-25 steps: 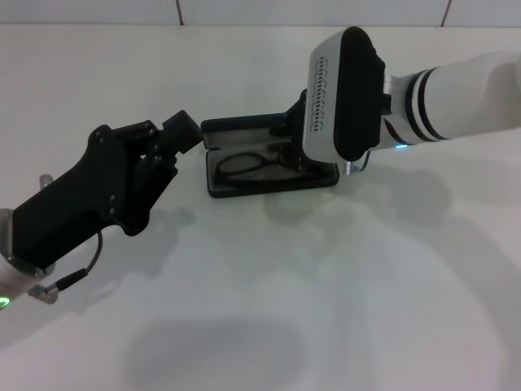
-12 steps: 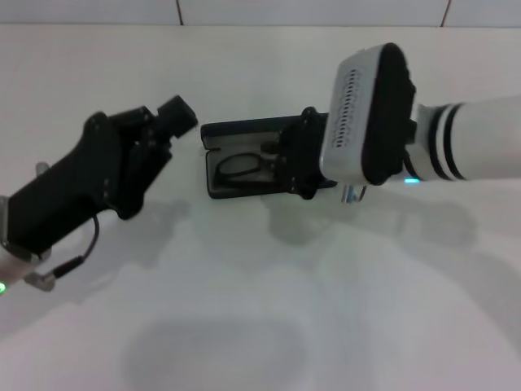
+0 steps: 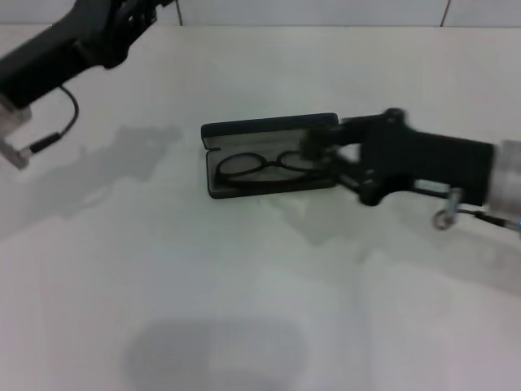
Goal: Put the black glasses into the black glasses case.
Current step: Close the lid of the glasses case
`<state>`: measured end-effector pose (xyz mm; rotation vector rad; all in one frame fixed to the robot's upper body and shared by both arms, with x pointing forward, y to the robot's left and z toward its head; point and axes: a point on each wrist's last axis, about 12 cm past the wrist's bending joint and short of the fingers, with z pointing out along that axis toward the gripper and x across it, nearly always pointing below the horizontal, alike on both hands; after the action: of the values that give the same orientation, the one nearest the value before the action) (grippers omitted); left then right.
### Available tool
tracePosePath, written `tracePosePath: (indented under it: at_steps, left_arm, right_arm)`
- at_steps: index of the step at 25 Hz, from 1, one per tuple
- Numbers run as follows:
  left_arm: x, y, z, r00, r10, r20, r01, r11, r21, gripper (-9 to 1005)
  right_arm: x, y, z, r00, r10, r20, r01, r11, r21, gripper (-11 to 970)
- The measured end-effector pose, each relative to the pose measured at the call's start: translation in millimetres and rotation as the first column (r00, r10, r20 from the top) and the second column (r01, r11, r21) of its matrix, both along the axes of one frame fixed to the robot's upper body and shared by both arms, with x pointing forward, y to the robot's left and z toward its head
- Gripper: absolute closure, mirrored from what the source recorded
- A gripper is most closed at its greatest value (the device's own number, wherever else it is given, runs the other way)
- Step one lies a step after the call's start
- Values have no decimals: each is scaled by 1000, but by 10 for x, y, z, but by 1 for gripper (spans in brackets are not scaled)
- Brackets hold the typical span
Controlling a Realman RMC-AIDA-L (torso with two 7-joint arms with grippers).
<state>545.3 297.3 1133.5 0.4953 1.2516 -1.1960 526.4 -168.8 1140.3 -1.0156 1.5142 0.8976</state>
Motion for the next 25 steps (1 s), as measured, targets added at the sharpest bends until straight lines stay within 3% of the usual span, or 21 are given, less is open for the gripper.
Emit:
tracePosePath:
  at_steps: [2, 5, 9, 12, 15, 25]
  left_arm:
    - [110, 23, 80, 999, -23, -44, 25, 997, 67, 947]
    - [360, -127, 164, 986, -74, -146, 105, 970, 220, 940]
    - [637, -431, 169, 958, -103, -267, 216, 872, 439, 931]
    - [752, -588, 142, 946, -84, -312, 247, 811, 531, 924]
    - [794, -703, 100, 946, -76, -314, 255, 772, 582, 802]
    - [856, -888, -79, 952, 7, -308, 209, 720, 662, 792]
  right_arm:
    - [-5, -204, -26, 1000, -13, -19, 14, 999, 48, 806]
    - [-78, -569, -91, 997, -33, -65, 40, 994, 106, 806]
    - [-146, -872, -210, 990, -47, -131, 70, 982, 173, 806]
    - [-135, -897, -277, 986, -48, -159, 77, 980, 184, 806]
    - [-132, -896, -310, 987, -49, -155, 77, 981, 178, 806]
    - [-105, -886, -382, 983, -55, -172, 86, 981, 174, 807]
